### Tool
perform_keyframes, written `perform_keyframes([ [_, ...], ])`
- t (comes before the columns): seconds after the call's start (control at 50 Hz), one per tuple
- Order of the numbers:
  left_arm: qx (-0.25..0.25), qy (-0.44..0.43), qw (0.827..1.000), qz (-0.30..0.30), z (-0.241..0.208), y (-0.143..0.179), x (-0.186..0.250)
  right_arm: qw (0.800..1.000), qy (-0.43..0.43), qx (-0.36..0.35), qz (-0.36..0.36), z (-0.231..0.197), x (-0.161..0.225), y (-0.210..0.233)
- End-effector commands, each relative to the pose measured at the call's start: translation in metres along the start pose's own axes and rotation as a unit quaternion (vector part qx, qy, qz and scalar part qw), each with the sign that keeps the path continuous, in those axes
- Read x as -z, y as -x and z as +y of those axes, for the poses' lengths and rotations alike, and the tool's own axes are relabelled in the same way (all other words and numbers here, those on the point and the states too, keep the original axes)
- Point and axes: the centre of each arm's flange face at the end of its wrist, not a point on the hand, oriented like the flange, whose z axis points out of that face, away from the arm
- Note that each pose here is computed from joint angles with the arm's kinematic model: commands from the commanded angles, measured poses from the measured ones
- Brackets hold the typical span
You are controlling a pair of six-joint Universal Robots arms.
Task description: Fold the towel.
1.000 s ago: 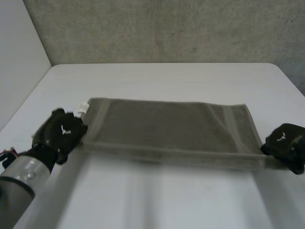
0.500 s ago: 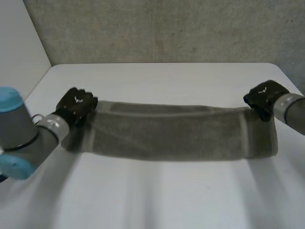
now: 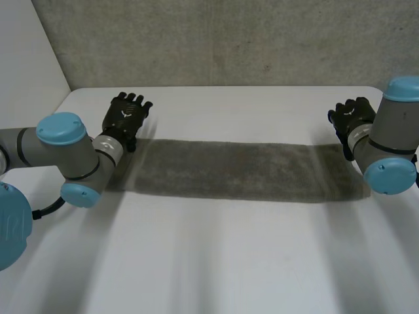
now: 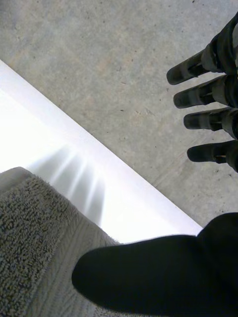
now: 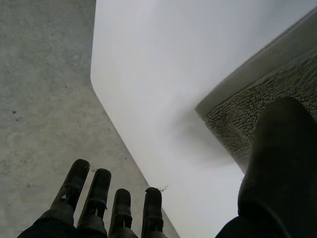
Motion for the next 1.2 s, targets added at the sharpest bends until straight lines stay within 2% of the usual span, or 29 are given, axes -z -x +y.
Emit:
perform_keyframes([
  [0.02, -0.001, -0.002, 1.0, -0.011, -0.017, 0.009, 0.007, 0.999, -0.017, -0.024, 0.017, -0.02, 0.018, -0.021],
  [0.12, 0.001, 0.003, 1.0, -0.027, -0.037, 0.021, 0.026, 0.999, -0.026, -0.038, 0.026, -0.033, 0.045, -0.04],
  [0.16, 0.003, 0.007, 1.0, -0.027, -0.05, 0.027, 0.046, 0.999, -0.025, -0.04, 0.023, -0.036, 0.068, -0.046],
  [0.28, 0.03, 0.01, 0.999, -0.024, -0.066, 0.03, 0.081, 0.999, -0.012, -0.032, -0.011, -0.03, 0.097, -0.037],
  [0.32, 0.076, 0.016, 0.997, -0.022, -0.071, 0.03, 0.098, 0.998, 0.003, -0.033, -0.047, -0.02, 0.11, -0.026],
  [0.34, 0.077, 0.016, 0.997, -0.022, -0.071, 0.03, 0.098, 0.998, 0.004, -0.033, -0.047, -0.02, 0.111, -0.026],
  [0.38, 0.142, 0.028, 0.989, -0.02, -0.07, 0.028, 0.11, 0.996, 0.031, -0.045, -0.077, -0.003, 0.116, -0.022],
  [0.4, 0.142, 0.028, 0.989, -0.02, -0.07, 0.028, 0.11, 0.996, 0.031, -0.045, -0.077, -0.003, 0.116, -0.022],
  [0.44, 0.212, 0.038, 0.976, -0.02, -0.064, 0.025, 0.115, 0.994, 0.042, -0.051, -0.088, 0.007, 0.117, -0.022],
  [0.46, 0.212, 0.038, 0.976, -0.02, -0.064, 0.025, 0.115, 0.992, 0.047, -0.058, -0.101, 0.014, 0.117, -0.019],
  [0.48, 0.243, 0.044, 0.969, -0.019, -0.06, 0.023, 0.117, 0.99, 0.05, -0.067, -0.114, 0.02, 0.115, -0.015],
  [0.5, 0.243, 0.044, 0.969, -0.019, -0.06, 0.023, 0.117, 0.99, 0.05, -0.067, -0.114, 0.02, 0.115, -0.015],
  [0.54, 0.289, 0.051, 0.956, -0.017, -0.056, 0.019, 0.119, 0.986, 0.052, -0.101, -0.124, 0.033, 0.105, -0.009],
  [0.58, 0.303, 0.055, 0.951, -0.017, -0.054, 0.018, 0.12, 0.983, 0.051, -0.125, -0.124, 0.04, 0.098, -0.006],
  [0.7, 0.309, 0.063, 0.949, -0.02, -0.046, 0.016, 0.125, 0.977, 0.048, -0.175, -0.11, 0.06, 0.078, 0.002],
  [1.04, 0.303, 0.04, 0.951, -0.033, -0.039, 0.019, 0.125, 0.978, 0.051, -0.173, -0.104, 0.078, 0.061, 0.01],
  [1.2, 0.303, 0.041, 0.951, -0.033, -0.039, 0.019, 0.126, 0.981, 0.075, -0.175, -0.041, 0.091, 0.05, -0.022],
])
